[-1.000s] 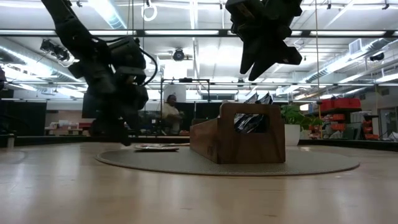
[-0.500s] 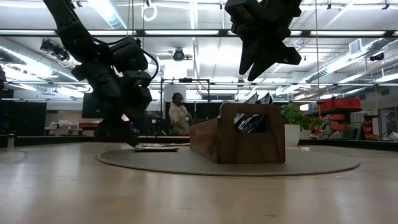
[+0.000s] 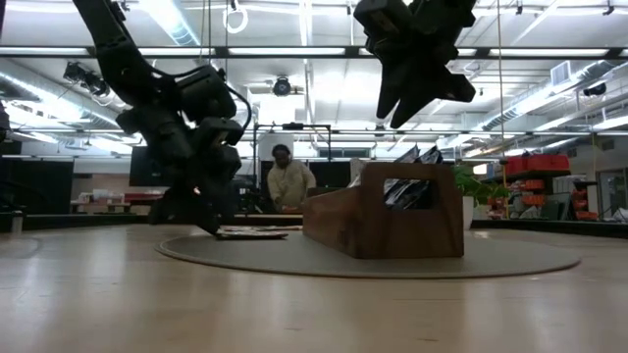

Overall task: Pick & Place Tea
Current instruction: Put the orange tea bag into the left section of the wooden organizer

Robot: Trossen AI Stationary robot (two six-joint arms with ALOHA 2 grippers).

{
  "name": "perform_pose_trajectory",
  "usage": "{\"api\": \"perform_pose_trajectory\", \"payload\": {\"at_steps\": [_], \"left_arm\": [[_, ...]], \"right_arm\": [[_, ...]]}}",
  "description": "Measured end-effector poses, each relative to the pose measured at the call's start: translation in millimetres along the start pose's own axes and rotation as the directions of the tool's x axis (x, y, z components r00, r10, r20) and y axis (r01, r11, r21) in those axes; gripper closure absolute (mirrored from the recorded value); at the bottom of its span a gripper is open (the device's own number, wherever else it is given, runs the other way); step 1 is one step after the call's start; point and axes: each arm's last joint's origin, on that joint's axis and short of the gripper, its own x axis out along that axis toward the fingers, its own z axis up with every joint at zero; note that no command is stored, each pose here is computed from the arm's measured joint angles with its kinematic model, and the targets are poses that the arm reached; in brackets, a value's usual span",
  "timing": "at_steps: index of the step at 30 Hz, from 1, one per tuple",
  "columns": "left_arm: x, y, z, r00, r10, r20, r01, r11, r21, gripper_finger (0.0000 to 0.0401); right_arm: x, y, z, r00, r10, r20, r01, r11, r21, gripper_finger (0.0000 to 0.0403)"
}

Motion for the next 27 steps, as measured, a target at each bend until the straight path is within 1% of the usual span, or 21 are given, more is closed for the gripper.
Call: {"api": "perform_pose_trajectory", "payload": {"at_steps": [2, 5, 7, 10, 12, 16, 24, 27], "left_arm": [[0.0, -0.1, -0.2, 1.0, -0.008, -0.003, 0.008, 1.0, 0.001, 0.028], [0.0, -4.3, 2.0, 0.997, -0.071, -0.001, 0.071, 0.997, 0.022, 0.0328], [-0.2, -6.4, 3.6, 0.996, -0.091, 0.009, 0.091, 0.995, 0.033, 0.0355], [-0.2, -6.6, 3.9, 0.995, -0.094, 0.013, 0.094, 0.995, 0.035, 0.0385], [-0.3, -6.8, 4.0, 0.995, -0.101, 0.009, 0.101, 0.994, 0.036, 0.0395], [-0.5, -8.8, 4.7, 0.992, -0.129, 0.005, 0.128, 0.99, 0.053, 0.039], [1.9, -7.1, 4.4, 0.992, -0.126, -0.005, 0.126, 0.99, 0.065, 0.0344], [5.5, -4.9, 3.4, 0.991, -0.128, -0.026, 0.129, 0.991, 0.038, 0.0331]], "right_arm": [[0.0, -0.3, 0.1, 1.0, -0.006, 0.005, 0.006, 1.0, 0.0, 0.0282], [0.0, -0.5, 0.3, 1.0, -0.013, 0.014, 0.013, 1.0, 0.0, 0.0282], [0.0, -0.6, 0.5, 1.0, -0.016, 0.019, 0.016, 1.0, 0.0, 0.0282], [0.0, -0.7, 0.5, 1.0, -0.017, 0.019, 0.017, 1.0, 0.0, 0.0282], [0.0, -0.7, 0.4, 1.0, -0.017, 0.019, 0.017, 1.0, 0.0, 0.0282], [0.0, -0.7, 0.4, 1.0, -0.017, 0.019, 0.017, 1.0, 0.0, 0.0282], [0.0, -0.8, 0.6, 0.999, -0.022, 0.026, 0.022, 1.0, 0.001, 0.0282], [0.0, -0.9, 0.8, 0.999, -0.026, 0.033, 0.026, 1.0, 0.005, 0.0282]]}}
